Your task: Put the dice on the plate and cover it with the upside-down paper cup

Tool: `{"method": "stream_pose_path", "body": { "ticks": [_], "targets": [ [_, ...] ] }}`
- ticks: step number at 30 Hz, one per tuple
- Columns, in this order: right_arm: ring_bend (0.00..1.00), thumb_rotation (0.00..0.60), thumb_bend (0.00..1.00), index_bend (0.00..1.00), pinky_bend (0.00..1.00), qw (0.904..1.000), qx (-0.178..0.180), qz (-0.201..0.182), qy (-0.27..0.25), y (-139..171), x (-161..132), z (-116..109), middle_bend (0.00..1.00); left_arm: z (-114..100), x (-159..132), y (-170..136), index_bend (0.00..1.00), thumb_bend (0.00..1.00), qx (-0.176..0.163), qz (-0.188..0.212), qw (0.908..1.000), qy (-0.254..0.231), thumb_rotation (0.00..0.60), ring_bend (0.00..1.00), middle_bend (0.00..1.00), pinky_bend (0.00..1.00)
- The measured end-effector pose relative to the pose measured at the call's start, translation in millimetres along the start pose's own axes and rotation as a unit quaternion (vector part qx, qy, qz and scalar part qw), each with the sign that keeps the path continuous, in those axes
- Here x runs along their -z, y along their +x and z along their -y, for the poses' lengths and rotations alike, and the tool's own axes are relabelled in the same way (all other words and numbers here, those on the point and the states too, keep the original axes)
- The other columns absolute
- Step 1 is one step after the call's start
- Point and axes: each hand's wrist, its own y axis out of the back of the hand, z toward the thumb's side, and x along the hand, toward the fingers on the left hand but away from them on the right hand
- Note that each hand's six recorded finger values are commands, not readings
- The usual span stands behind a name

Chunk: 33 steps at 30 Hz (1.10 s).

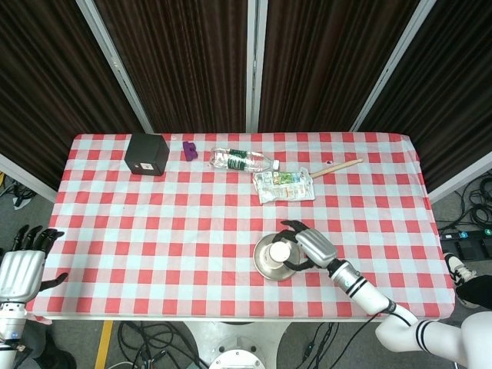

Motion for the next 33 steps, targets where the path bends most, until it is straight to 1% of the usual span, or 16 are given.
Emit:
{"method": "stream_pose_path", "body": {
  "ticks": [2, 4, 9, 12, 14, 18, 20, 22, 25, 27, 29, 33],
  "targets": [
    [0.08, 0.6, 0.31, 0.59, 0.09, 0.9999, 0.01, 0.009, 0.0, -3, 4, -5, 0.33, 0, 0, -1, 0.23, 0.0, 0.001, -0.001, 1.0, 0.0, 0.6, 0.11, 0.19, 0.07],
    [0.08, 0.6, 0.31, 0.59, 0.09, 0.9999, 0.008, 0.007, 0.001, -3, 3, -4, 0.33, 1, 0, -1, 0.23, 0.0, 0.001, -0.001, 1.0, -0.001, 0.6, 0.11, 0.19, 0.07],
    [0.08, 0.6, 0.31, 0.59, 0.09, 0.9991, -0.035, -0.024, -0.001, 8, -13, 14, 0.33, 1, 0, 0, 0.23, 0.0, 0.001, 0.0, 1.0, -0.001, 0.6, 0.11, 0.19, 0.07],
    [0.08, 0.6, 0.31, 0.59, 0.09, 0.9983, -0.047, -0.034, 0.004, 14, -17, 18, 0.33, 1, 0, 0, 0.23, 0.0, 0.001, 0.0, 1.0, -0.001, 0.6, 0.11, 0.19, 0.07],
    [0.08, 0.6, 0.31, 0.59, 0.09, 0.9988, -0.04, -0.028, 0.005, 12, -14, 16, 0.33, 1, 0, 0, 0.23, 0.0, 0.001, 0.001, 1.0, -0.002, 0.6, 0.11, 0.19, 0.07],
    [0.08, 0.6, 0.31, 0.59, 0.09, 0.9999, -0.009, 0.006, 0.001, 1, 3, 3, 0.33, 2, 2, -1, 0.23, 0.0, 0.001, -0.002, 1.0, -0.003, 0.6, 0.11, 0.19, 0.07],
    [0.08, 0.6, 0.31, 0.59, 0.09, 0.9999, 0.0, 0.011, -0.001, -2, 6, -1, 0.33, 2, 2, -2, 0.23, 0.0, 0.002, -0.003, 1.0, -0.003, 0.6, 0.11, 0.19, 0.07],
    [0.08, 0.6, 0.31, 0.59, 0.09, 1.0, -0.007, 0.004, -0.004, 0, 2, 3, 0.33, 3, 2, -1, 0.23, 0.0, 0.002, -0.002, 1.0, -0.003, 0.6, 0.11, 0.19, 0.07],
    [0.08, 0.6, 0.31, 0.59, 0.09, 0.9992, -0.034, -0.015, -0.013, 6, -9, 17, 0.33, 3, 0, -1, 0.23, 0.0, 0.002, 0.001, 1.0, -0.003, 0.6, 0.11, 0.19, 0.07],
    [0.08, 0.6, 0.31, 0.59, 0.09, 0.9988, -0.042, -0.021, -0.016, 8, -11, 21, 0.34, 3, 1, 0, 0.23, 0.0, 0.002, 0.0, 1.0, -0.002, 0.6, 0.11, 0.19, 0.07],
    [0.08, 0.6, 0.31, 0.59, 0.09, 0.9992, -0.033, -0.017, -0.011, 7, -8, 18, 0.34, 2, 1, -1, 0.23, 0.0, 0.001, 0.0, 1.0, -0.002, 0.6, 0.11, 0.19, 0.07],
    [0.08, 0.6, 0.31, 0.59, 0.09, 1.0, 0.003, 0.002, 0.002, 0, 3, 2, 0.34, 2, 2, -1, 0.23, 0.0, 0.001, -0.002, 1.0, -0.003, 0.6, 0.11, 0.19, 0.07]
  ]
}}
